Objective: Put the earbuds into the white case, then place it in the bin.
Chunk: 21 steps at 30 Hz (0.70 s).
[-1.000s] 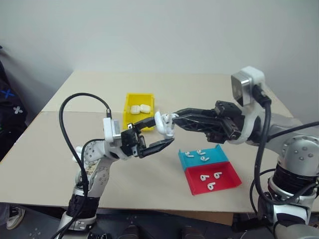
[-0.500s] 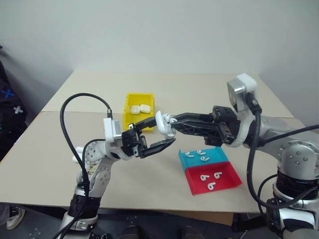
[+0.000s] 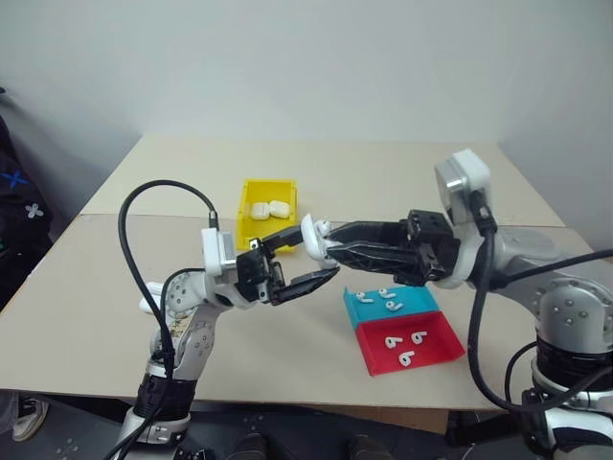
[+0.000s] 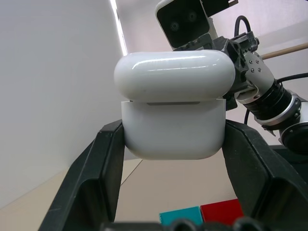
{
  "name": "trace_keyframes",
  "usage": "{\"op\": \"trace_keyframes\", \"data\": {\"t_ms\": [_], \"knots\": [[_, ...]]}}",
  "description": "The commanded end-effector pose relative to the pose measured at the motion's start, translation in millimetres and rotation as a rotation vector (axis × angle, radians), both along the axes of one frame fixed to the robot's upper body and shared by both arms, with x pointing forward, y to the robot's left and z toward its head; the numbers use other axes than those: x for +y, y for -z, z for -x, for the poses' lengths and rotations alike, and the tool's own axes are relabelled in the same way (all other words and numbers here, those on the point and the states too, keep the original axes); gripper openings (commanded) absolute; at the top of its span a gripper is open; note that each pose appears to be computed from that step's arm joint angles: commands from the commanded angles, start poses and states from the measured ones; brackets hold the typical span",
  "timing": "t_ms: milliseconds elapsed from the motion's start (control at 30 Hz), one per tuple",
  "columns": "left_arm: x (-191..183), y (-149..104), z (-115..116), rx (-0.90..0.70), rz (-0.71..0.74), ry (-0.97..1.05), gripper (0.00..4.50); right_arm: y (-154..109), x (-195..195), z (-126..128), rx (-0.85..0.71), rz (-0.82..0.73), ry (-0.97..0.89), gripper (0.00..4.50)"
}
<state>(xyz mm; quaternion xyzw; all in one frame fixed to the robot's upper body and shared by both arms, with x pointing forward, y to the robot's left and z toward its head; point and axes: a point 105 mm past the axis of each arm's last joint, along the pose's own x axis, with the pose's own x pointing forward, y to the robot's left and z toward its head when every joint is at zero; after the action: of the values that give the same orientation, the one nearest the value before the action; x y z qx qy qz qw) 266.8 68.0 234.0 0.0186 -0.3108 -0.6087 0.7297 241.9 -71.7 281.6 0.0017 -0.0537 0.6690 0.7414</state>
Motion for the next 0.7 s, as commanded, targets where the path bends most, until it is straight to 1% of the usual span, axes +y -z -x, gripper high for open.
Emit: {"op": "trace_keyframes", "data": {"t_ms": [33, 200, 333, 533, 667, 700], "knots": [[0, -7, 4, -0.041, 0.013, 0.004, 2.76, -7, -4, 0, -0.064, -0.001, 0.026, 1.88], [2, -4, 2, -0.037, -0.004, 0.005, 2.76, -17, -24, 2, -0.138, -0.002, 0.046, 1.88], [2, -6, 0, -0.041, -0.012, 0.007, 2.76, -23, -37, -3, -0.193, 0.029, 0.067, 1.88], [-4, -8, -6, -0.050, -0.008, 0.006, 2.76, -42, -41, -20, -0.286, 0.121, 0.032, 1.88], [-11, -7, -7, -0.057, 0.000, 0.013, 2.76, -59, -37, -28, -0.348, 0.153, -0.029, 1.88], [-12, -7, -7, -0.058, 0.001, 0.014, 2.76, -60, -36, -28, -0.359, 0.158, -0.052, 1.51]]}}
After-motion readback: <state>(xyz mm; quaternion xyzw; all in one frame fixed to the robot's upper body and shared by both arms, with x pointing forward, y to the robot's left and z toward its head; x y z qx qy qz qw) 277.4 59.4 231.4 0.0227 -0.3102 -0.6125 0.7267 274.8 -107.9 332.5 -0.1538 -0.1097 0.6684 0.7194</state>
